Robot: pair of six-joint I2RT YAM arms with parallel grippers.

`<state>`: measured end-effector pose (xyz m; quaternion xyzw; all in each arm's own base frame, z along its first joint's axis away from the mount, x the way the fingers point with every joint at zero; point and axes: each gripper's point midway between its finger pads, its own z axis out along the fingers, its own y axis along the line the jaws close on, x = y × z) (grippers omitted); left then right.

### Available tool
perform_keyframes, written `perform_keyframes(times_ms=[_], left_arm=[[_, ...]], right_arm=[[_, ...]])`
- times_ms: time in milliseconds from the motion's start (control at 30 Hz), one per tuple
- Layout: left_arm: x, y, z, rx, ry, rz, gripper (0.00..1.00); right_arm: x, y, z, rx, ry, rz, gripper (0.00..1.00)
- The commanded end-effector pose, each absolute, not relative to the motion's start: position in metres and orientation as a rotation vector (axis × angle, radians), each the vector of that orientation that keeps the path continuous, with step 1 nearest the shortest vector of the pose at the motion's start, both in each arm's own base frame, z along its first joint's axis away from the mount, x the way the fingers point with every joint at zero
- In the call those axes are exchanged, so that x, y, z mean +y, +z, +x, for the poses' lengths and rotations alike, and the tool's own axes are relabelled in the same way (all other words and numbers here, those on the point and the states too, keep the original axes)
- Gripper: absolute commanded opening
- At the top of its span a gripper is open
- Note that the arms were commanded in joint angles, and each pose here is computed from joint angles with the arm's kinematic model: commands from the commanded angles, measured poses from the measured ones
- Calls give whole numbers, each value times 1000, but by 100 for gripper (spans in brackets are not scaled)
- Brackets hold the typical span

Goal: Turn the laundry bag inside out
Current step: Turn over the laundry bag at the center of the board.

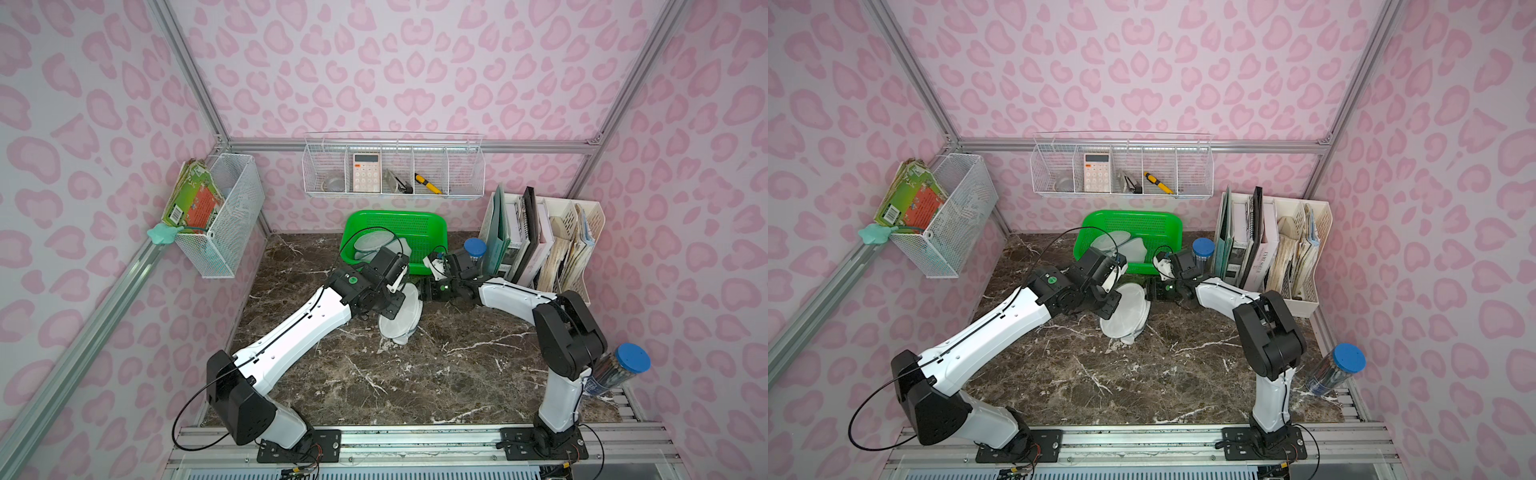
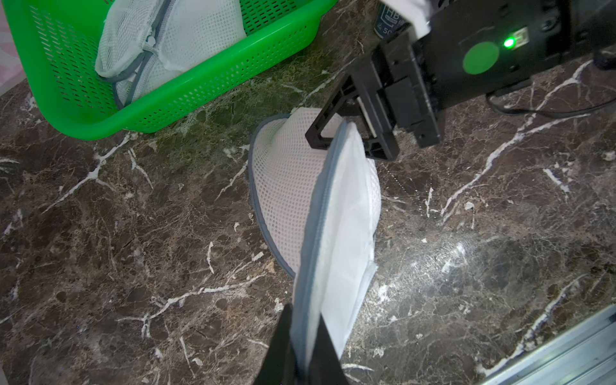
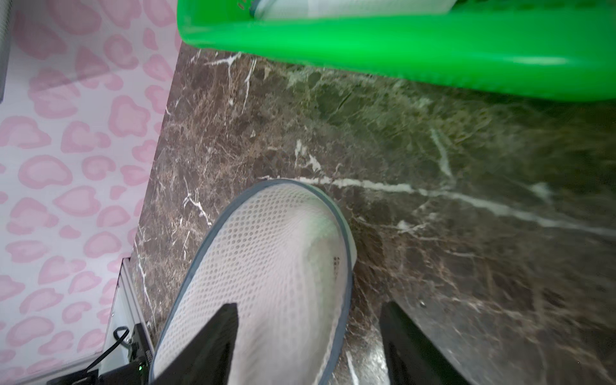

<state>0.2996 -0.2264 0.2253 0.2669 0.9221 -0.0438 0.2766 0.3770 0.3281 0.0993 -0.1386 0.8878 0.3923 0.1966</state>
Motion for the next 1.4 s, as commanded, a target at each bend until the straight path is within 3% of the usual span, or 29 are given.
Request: perform_keyframes(times_ms=[0, 167, 233, 433, 467, 533, 633, 1100, 1267, 1367], left_arm=[[-228, 227, 299, 2472, -133, 703, 11], [-222, 230, 297, 2455, -108, 700, 10], [-216, 228, 295, 2446, -76, 701, 10], [-203, 231, 291, 2356, -39, 693, 14], [-201, 231, 291, 2336, -32, 689, 20], [-195, 229, 294, 2299, 0, 676, 46], [-185, 231, 298, 2280, 45, 594, 63], [-179, 282, 279, 2213, -112, 494, 69], [-166, 305, 272, 2106, -143, 431, 80], [-164, 301, 275, 2123, -139, 405, 79]], right_arm=[[338, 103, 373, 2489, 1172, -407, 52], [335, 123, 383, 2445, 1157, -379, 11], [332, 139, 392, 2419, 1147, -363, 0], [318, 201, 424, 2290, 1110, -319, 0], [317, 208, 427, 2275, 1106, -319, 0], [315, 221, 433, 2249, 1080, -316, 0], [313, 234, 438, 2227, 1037, -320, 0], [299, 270, 449, 2140, 858, -302, 0], [299, 275, 452, 2133, 886, -290, 0], [310, 279, 446, 2126, 923, -298, 0]])
